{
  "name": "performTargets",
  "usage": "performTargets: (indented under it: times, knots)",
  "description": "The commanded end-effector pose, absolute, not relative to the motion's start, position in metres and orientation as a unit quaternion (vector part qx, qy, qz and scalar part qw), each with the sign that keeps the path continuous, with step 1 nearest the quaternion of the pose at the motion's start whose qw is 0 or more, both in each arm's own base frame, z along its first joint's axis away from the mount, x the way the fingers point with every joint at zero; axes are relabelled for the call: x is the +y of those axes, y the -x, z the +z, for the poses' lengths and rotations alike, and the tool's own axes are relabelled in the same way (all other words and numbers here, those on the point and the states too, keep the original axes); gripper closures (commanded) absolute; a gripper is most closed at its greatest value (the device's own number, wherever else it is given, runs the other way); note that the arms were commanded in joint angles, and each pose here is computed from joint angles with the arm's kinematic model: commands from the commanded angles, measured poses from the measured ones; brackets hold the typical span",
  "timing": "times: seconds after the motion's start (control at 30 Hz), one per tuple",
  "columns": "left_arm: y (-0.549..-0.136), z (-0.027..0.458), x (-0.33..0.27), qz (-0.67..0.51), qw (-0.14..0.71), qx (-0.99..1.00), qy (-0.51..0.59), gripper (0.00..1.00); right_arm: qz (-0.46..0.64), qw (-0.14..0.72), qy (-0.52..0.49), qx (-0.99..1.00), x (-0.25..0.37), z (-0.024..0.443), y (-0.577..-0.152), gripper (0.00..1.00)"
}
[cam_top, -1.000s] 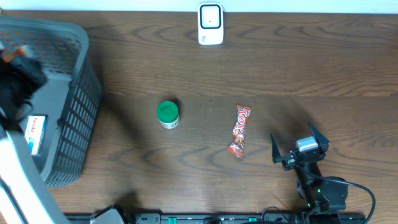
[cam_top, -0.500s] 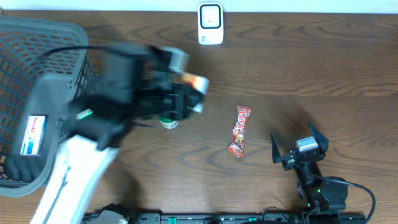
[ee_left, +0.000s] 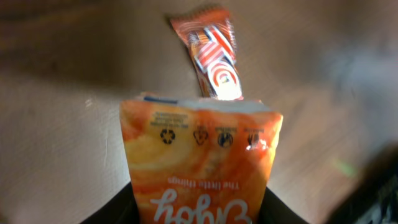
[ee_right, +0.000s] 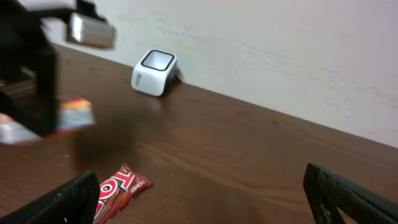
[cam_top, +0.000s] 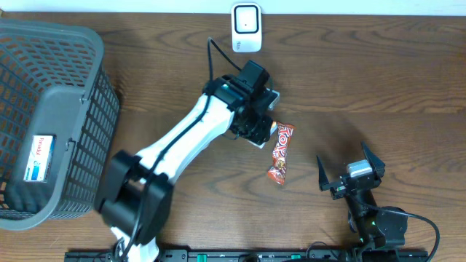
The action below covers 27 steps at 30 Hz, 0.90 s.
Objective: Scan the item barcode
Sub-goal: 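Carry the orange box out and place it between bottle and candy bar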
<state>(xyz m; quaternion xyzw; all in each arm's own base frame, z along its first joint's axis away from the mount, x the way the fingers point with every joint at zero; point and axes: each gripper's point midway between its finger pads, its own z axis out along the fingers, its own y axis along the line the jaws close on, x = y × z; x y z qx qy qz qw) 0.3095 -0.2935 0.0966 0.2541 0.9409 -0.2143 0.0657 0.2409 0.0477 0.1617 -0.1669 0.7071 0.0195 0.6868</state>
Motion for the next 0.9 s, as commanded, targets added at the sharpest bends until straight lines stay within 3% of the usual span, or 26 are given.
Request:
performTargets:
  times: [0.0, 0.2, 0.33, 0.57, 0.87]
  knots:
    - [-0.337, 0.074, -0.291, -0.193, 0.069, 0.974, -0.093, 0.59, 0.022, 0.687, 0.16, 0.708, 0.046, 0.161, -0.241, 0.01]
    - [-0.37, 0.04, -0.245, -0.082, 0.11, 0.944, 0.301, 0.59, 0.022, 0.687, 0.16, 0.708, 0.046, 0.161, -0.241, 0.01]
    - [-0.371, 0.038, -0.232, -0.067, 0.121, 0.879, 0.456, 0.59, 0.022, 0.687, 0.16, 0.708, 0.046, 0.161, -0.241, 0.01]
    - [-0.366, 0.038, -0.239, -0.076, 0.123, 0.838, 0.526, 0.38, 0.022, 0.687, 0.16, 0.708, 0.046, 0.161, -0.241, 0.01]
    - [-0.365, 0.05, -0.254, -0.073, 0.149, 0.892, 0.421, 0.23, 0.022, 0.687, 0.16, 0.708, 0.046, 0.161, -0.241, 0.01]
